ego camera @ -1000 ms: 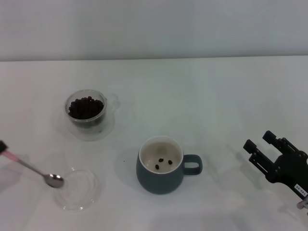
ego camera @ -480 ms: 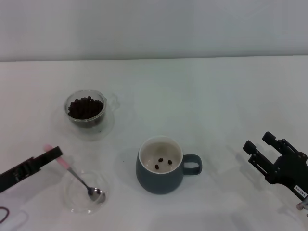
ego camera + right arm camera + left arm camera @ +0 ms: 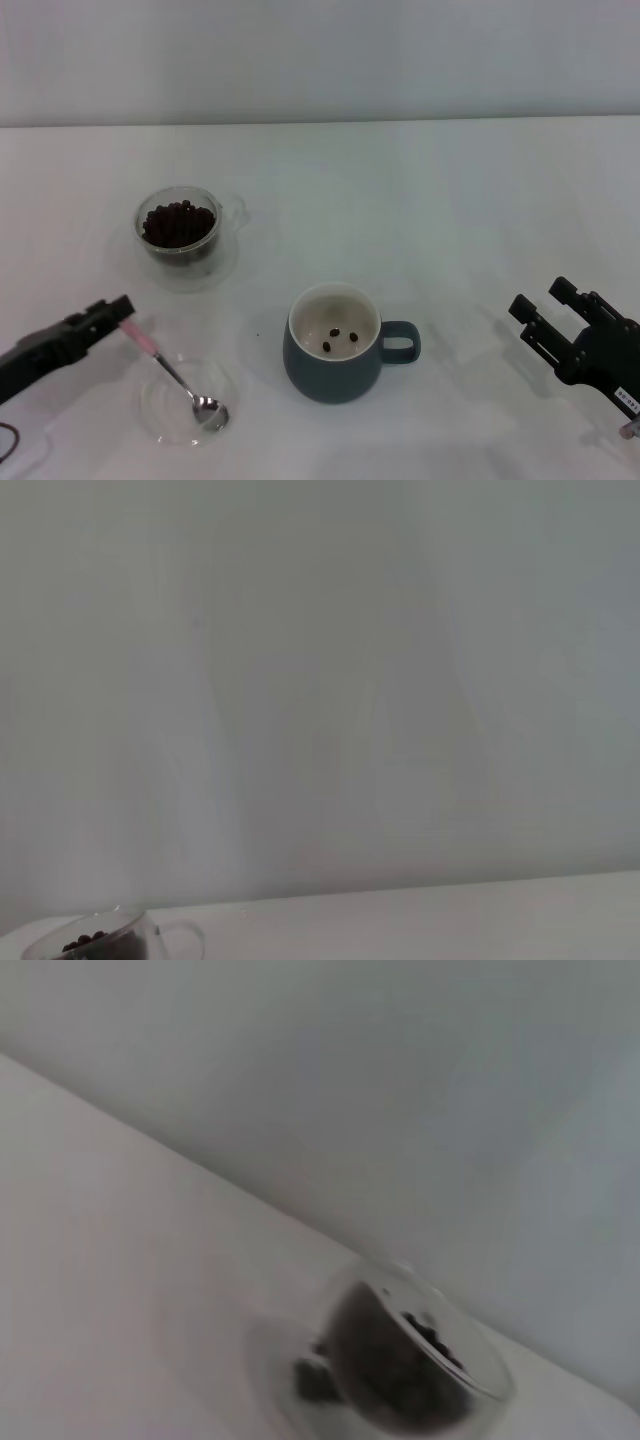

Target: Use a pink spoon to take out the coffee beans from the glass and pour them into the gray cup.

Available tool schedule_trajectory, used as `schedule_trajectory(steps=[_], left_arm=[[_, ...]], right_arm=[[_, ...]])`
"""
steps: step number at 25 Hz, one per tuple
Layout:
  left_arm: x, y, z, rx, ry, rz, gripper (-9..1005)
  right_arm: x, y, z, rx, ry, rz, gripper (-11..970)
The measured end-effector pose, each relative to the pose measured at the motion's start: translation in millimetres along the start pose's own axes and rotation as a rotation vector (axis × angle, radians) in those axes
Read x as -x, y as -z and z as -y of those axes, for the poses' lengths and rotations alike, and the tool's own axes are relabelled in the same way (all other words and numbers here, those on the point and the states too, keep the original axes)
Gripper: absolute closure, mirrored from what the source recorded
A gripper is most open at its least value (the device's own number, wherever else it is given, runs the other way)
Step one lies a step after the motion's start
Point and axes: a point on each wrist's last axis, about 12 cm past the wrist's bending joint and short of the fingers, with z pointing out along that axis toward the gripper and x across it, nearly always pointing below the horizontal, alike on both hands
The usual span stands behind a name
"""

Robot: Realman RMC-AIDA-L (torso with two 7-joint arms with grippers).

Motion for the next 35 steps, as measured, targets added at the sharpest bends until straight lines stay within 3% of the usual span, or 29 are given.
schedule_trajectory(steps=[6,12,16,22,28,35], left_arm=[[5,21,-15.0,0.110,-0.048,0.113,443],[4,56,-32.4,0.313,-0.222,0.284,204],[-1,65,-34.9,0.393,-0.328,0.336,141],[-20,52,-23.1,0.433,-0.622,0.329,108],[-20,47,-17.0,0.437,-0.645,0.381,108],[-21,44,-16.2,0.457,-0.601,0.416,108]], right_arm=[[0,0,0.4,-0.003,0.000,0.000,259],[1,0,2.4,-0.024,-0.006,0.007,259],[1,0,2.8,-0.032,-0.009,0.010,258],[2,0,3.9,-0.049,-0.017,0.025,258],[2,0,3.6,-0.048,-0.020,0.027,258],[2,0,3.8,-0.047,-0.018,0.029,257]])
